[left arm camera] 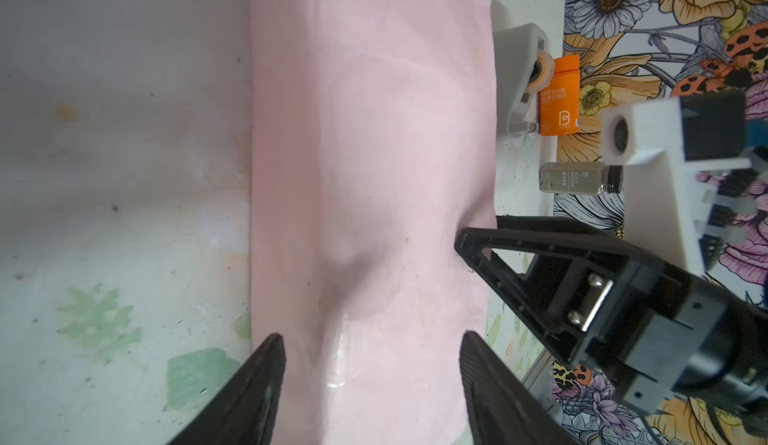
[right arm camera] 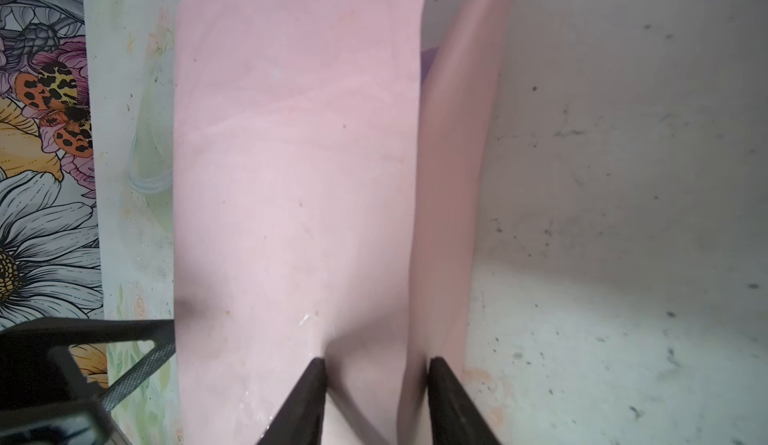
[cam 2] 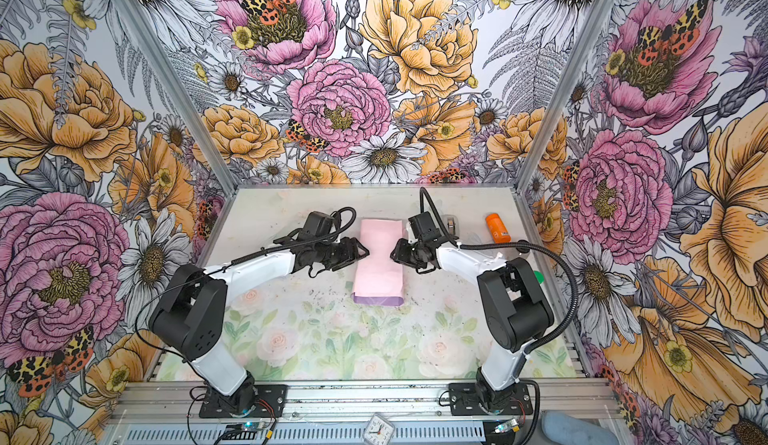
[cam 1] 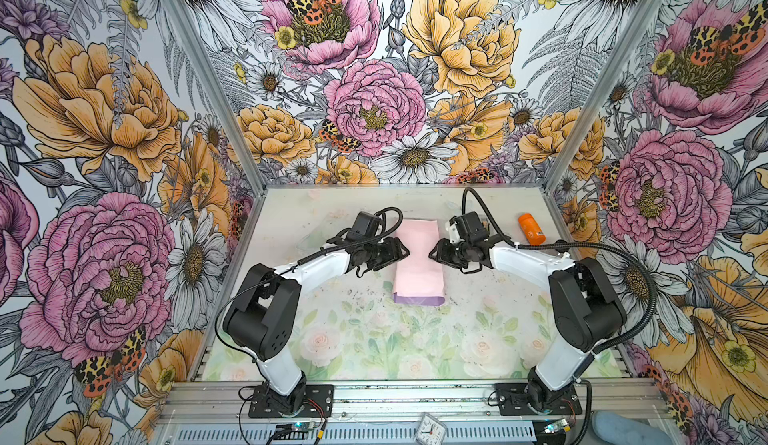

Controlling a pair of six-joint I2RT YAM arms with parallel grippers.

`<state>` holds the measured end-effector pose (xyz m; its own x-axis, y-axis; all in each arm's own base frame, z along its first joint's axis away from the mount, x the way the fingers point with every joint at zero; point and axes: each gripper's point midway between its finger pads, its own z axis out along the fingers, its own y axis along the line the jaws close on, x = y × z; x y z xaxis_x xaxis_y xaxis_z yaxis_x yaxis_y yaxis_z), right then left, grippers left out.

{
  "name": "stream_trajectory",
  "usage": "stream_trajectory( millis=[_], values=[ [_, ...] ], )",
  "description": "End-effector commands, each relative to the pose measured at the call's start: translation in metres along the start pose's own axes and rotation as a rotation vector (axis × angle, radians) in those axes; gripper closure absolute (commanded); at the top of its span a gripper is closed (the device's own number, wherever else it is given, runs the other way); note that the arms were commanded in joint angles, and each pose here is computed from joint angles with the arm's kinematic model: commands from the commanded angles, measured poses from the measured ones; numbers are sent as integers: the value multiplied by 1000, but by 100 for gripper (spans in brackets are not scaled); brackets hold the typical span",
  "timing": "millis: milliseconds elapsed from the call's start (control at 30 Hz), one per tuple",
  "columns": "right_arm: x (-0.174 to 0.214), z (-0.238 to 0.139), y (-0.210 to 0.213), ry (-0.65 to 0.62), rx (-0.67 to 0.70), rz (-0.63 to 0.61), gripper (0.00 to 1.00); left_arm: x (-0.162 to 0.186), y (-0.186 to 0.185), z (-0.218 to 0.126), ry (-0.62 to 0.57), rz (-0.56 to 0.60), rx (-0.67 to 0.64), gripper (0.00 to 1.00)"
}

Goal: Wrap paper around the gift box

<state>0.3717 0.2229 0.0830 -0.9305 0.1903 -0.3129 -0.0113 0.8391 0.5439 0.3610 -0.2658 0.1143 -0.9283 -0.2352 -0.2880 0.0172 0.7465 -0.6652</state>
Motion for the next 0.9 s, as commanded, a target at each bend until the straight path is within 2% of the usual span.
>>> stream_trajectory(
  millis=[0,233,333,433,567,700,867],
  values=[
    [-5,0,2,-12,15,-9,60,-6,11,-6,-32,-20,-32,31],
    [-4,0,5,-12,11,-11,63,1,10,13,8,-4,-38,32],
    [-4,0,7,-15,7,-14,63,5,10,21,21,-3,-36,37],
    [-7,-4,12,-20,-7,-19,62,7,15,28,22,-1,-57,47],
    [-13,-17,15,-45,-11,-23,53,8,21,28,14,-1,-79,52],
    [-17,-38,-2,-61,27,4,38,10,27,28,12,-2,-96,52],
    [-14,-34,-2,-22,20,8,34,11,25,27,13,10,-98,52]
  ],
)
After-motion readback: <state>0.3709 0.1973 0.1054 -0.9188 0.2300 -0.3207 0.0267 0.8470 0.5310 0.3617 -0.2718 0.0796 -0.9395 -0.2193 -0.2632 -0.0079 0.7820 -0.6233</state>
